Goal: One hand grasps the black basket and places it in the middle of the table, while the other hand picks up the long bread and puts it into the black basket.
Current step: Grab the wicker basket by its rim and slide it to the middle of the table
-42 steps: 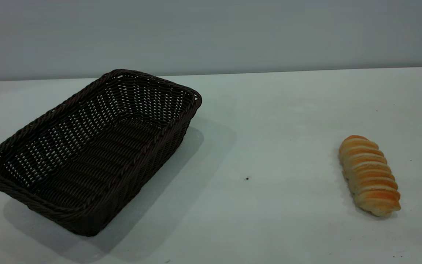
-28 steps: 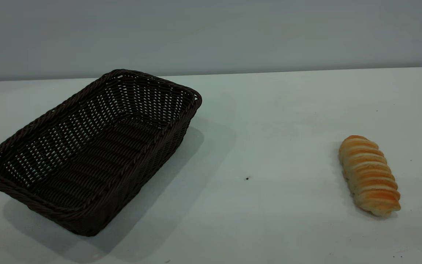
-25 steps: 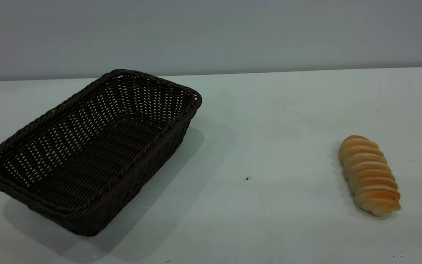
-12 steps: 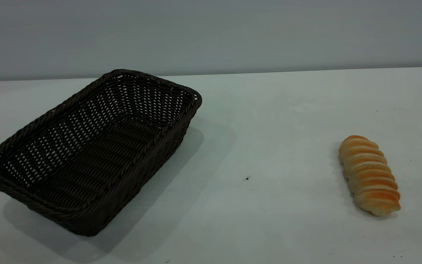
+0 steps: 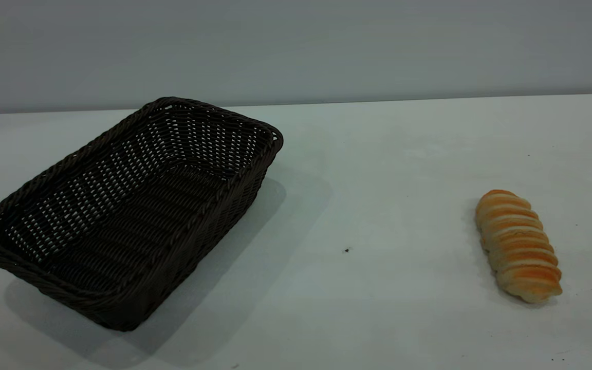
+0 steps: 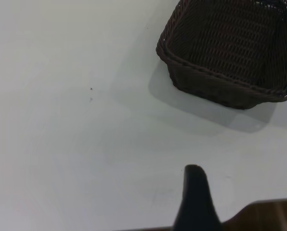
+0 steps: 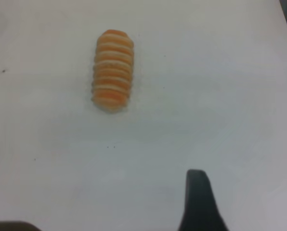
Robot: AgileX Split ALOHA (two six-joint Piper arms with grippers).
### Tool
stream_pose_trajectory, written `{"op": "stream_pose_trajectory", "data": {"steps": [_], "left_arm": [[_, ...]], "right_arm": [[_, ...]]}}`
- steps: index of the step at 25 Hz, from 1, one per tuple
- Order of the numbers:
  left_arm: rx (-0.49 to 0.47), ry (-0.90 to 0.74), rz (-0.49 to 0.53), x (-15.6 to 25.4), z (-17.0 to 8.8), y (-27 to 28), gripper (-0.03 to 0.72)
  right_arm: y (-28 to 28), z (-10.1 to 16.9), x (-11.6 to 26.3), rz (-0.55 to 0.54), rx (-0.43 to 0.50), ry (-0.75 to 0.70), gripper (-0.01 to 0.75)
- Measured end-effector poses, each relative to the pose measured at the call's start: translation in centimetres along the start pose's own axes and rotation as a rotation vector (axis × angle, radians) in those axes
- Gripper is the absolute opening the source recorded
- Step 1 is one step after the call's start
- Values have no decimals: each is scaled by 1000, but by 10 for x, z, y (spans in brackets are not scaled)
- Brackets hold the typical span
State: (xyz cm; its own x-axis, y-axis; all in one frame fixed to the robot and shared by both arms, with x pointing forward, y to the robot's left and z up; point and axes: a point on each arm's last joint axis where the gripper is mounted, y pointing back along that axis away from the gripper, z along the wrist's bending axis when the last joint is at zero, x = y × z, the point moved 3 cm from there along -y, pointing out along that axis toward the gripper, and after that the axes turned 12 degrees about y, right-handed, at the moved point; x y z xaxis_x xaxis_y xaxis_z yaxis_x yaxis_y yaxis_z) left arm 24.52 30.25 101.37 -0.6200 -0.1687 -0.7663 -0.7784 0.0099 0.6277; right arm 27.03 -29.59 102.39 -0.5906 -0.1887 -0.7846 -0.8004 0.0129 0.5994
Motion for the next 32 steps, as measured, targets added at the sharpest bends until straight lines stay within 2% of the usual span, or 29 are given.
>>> {"op": "stream_pose_trajectory", "data": {"steps": [6,14,16,20,23,32], "left_arm": [[8,49,-11,-2,-1,1,594],[84,146,-166,-22,-9,9,594],[139,222,-215,-31,-14,10,594],[276,391,-252,-57,-30,4,594],[278,443,-198,-73,-35,-13,594],[71,435,242,-82,-36,-110,594]], "right_arm": [[0,1,0,-2,-10,-5,476],[0,2,-1,-5,-16,-8,476],[0,2,-1,-5,-16,-10,476],[0,1,-1,-7,-15,-20,476],[0,0,-1,-9,-10,-29,476],[0,-2,-2,-20,4,-47,476]]}}
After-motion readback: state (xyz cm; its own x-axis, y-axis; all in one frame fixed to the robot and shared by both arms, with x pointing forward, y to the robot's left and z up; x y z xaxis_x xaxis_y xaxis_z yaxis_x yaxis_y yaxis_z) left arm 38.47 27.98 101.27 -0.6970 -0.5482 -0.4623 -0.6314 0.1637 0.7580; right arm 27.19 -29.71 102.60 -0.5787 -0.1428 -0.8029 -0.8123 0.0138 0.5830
